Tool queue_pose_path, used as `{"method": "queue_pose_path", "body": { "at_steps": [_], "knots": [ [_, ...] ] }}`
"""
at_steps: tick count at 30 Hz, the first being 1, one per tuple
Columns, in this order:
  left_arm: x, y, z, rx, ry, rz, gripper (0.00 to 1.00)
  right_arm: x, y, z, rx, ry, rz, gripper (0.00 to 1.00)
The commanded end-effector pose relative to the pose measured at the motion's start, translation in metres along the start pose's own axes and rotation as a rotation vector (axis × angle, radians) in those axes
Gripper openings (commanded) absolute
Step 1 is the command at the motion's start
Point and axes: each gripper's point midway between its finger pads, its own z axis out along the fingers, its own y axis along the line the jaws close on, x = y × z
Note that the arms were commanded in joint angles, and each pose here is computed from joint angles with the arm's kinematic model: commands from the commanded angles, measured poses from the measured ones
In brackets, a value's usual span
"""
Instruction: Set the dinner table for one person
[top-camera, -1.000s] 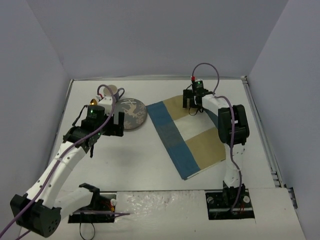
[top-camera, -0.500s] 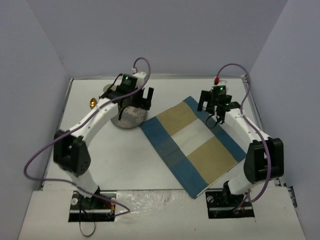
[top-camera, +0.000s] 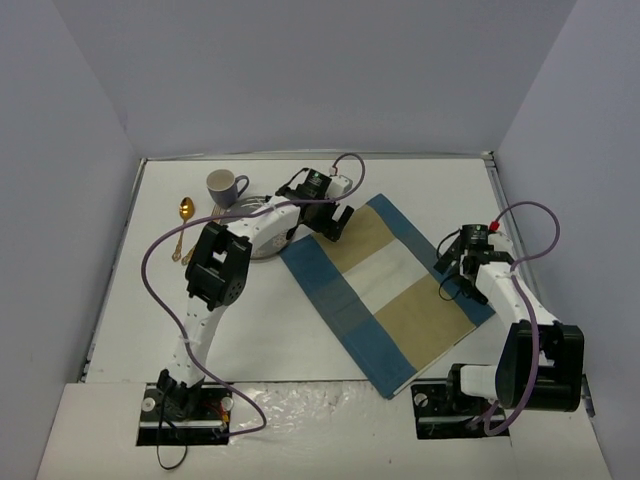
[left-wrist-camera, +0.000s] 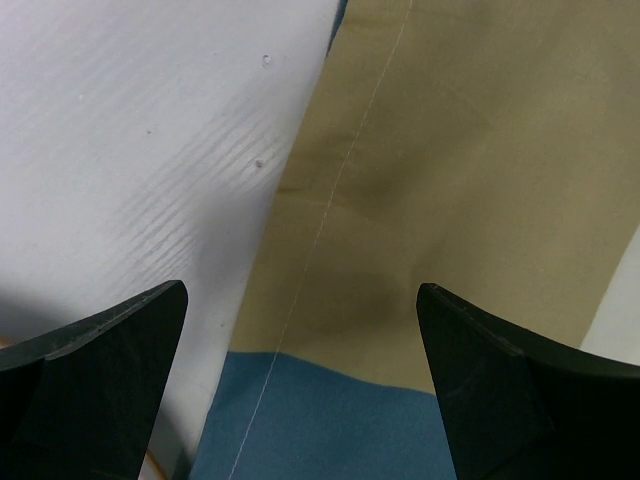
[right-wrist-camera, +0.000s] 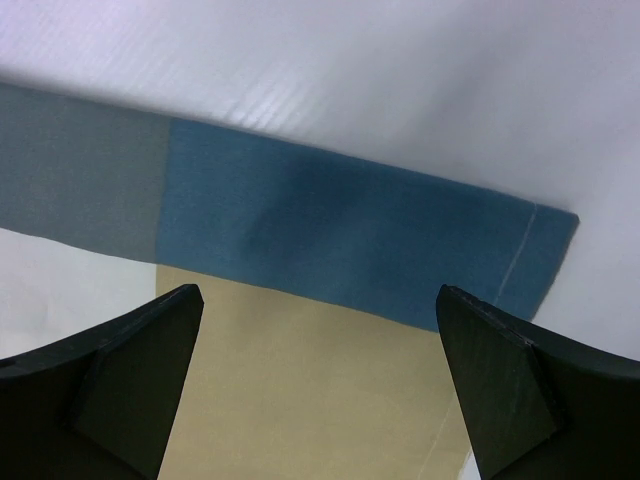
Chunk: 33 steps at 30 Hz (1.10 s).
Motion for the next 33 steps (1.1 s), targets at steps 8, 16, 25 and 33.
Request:
{"method": "queue_pose_path", "body": {
  "at_steps": [8, 16, 25, 33],
  "knots": [
    [-0.034, 0.0, 0.013, -0.017, -0.103, 0.033, 0.97, 0.011, -0.047, 0.017, 0.181, -0.009, 0.191, 1.0],
    [-0.016, 0.0, 0.028, -0.017, -0.072, -0.03, 0.83, 0.039, -0.049, 0.038, 0.178, 0.078, 0.24, 1.0],
    [0.002, -0.01, 0.037, 0.016, -0.063, -0.102, 0.24, 0.038, -0.038, 0.053, 0.147, 0.091, 0.244, 0.68],
    [0.003, -0.011, 0.037, -0.007, -0.078, -0.218, 0.0, 0.0, -0.012, 0.072, 0.124, 0.058, 0.194, 0.0]
  ]
}}
